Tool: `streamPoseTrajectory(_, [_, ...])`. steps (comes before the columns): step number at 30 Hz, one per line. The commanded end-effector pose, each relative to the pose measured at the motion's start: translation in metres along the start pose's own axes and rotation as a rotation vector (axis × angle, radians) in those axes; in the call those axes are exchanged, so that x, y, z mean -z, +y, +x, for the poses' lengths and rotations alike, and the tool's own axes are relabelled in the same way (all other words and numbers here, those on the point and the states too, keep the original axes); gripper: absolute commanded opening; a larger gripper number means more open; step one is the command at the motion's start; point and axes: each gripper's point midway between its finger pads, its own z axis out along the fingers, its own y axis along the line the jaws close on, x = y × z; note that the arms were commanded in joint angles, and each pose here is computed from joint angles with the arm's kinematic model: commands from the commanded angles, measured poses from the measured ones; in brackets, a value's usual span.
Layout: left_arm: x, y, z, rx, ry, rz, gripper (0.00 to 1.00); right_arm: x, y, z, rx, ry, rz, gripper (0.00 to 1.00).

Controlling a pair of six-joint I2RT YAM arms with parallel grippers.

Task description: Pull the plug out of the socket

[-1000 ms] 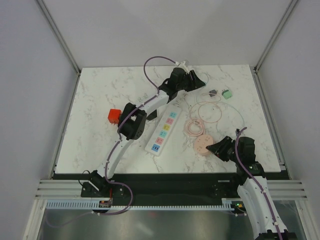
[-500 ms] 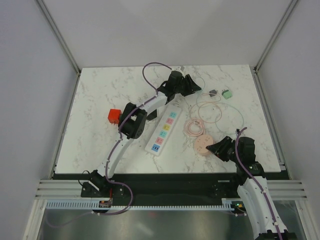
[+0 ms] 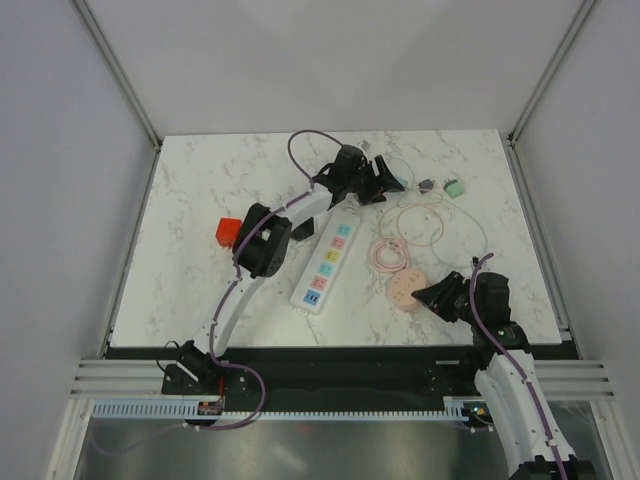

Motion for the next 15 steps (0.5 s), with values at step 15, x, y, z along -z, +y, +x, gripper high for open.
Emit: streamPoseTrajectory(15, [0.14,-0.129,-0.032,-0.293,-0.05,0.106,0.8,-0.002,-0.008,0.001,-0.027,-0.003,0.042,0.0])
